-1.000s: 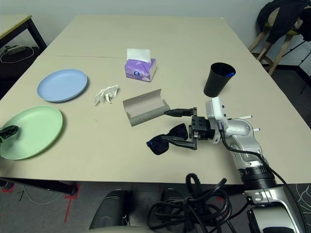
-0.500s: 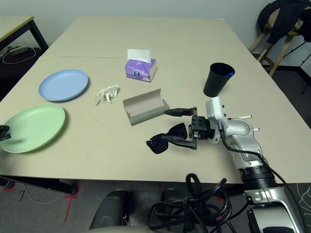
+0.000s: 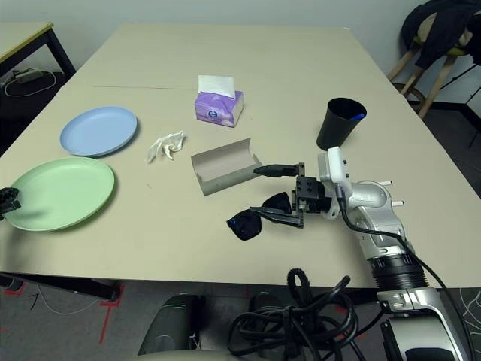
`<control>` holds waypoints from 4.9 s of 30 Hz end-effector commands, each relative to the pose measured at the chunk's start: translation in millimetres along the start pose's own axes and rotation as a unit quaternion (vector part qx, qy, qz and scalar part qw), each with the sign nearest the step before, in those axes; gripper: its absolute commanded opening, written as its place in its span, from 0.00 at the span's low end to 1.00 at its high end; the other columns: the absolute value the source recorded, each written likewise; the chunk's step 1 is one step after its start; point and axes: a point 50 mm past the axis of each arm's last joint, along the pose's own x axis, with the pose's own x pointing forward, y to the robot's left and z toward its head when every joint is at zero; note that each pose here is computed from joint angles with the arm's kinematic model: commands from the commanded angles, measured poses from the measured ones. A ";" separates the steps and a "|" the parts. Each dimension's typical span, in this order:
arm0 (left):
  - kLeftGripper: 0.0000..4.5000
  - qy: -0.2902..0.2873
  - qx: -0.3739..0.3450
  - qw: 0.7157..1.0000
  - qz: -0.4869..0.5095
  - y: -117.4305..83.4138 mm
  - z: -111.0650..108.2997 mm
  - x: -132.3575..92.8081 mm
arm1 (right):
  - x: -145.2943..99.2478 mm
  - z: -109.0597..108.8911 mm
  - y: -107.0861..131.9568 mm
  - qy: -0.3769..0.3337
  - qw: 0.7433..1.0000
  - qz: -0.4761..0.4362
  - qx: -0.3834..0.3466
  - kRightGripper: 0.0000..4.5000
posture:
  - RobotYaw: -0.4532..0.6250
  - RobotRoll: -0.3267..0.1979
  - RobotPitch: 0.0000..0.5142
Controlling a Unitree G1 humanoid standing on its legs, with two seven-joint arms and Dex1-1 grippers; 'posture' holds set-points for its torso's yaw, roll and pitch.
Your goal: Organize and tidy the items on the table.
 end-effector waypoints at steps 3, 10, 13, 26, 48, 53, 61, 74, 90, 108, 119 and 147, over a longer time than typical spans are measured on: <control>0.01 -0.047 -0.027 0.998 -0.035 -18.1 21.6 -6.0 | -1.9 0.5 -1.2 -0.002 1.000 -0.007 0.000 1.00 | 0.52 0.62 0.16; 0.01 -0.098 -0.080 0.992 -0.002 -28.0 48.1 29.8 | -0.9 -0.2 -2.6 -0.003 1.000 -0.008 0.000 1.00 | 0.52 0.62 0.17; 0.01 -0.106 -0.086 0.990 0.022 -37.3 50.9 54.2 | -0.2 -0.1 -3.5 -0.005 1.000 -0.011 0.000 1.00 | 0.52 0.62 0.17; 0.01 -0.122 -0.119 0.981 0.093 -68.7 50.2 111.7 | -4.5 1.1 -4.0 -0.003 0.999 -0.032 -0.001 1.00 | 0.49 0.62 0.16; 0.06 -0.138 -0.128 0.973 0.132 -81.1 41.0 125.0 | 8.0 3.5 -12.3 -0.014 0.991 -0.129 0.027 1.00 | 0.50 0.62 0.16; 0.41 -0.150 -0.121 0.975 0.108 -89.5 33.4 128.0 | 6.5 2.7 -10.6 -0.016 0.991 -0.132 0.027 1.00 | 0.49 0.62 0.16; 0.99 -0.183 -0.072 0.980 0.014 -97.5 30.6 121.8 | 6.7 3.2 -10.9 -0.019 0.990 -0.135 0.026 1.00 | 0.50 0.62 0.16; 0.99 -0.125 0.159 0.950 -0.237 -130.8 16.5 114.4 | 7.7 6.2 -14.8 -0.021 0.991 -0.134 0.023 1.00 | 0.49 0.62 0.16; 0.99 -0.056 0.298 0.860 -0.410 -171.1 -7.3 118.3 | -7.4 -7.2 -13.0 0.063 0.979 -0.188 0.057 1.00 | 0.45 0.62 0.16; 0.91 -0.037 0.368 0.853 -0.368 -189.7 -28.7 134.4 | 2.6 3.9 -12.9 0.040 0.979 -0.191 0.056 1.00 | 0.45 0.62 0.17; 0.01 -0.068 0.359 0.870 -0.329 -189.3 -22.3 137.2 | 6.5 6.4 -11.4 0.031 0.979 -0.191 0.059 1.00 | 0.45 0.62 0.17; 0.01 -0.218 0.047 0.975 -0.020 -131.7 74.5 126.2 | 17.1 8.3 -15.5 0.015 0.981 -0.181 0.061 1.00 | 0.49 0.62 0.15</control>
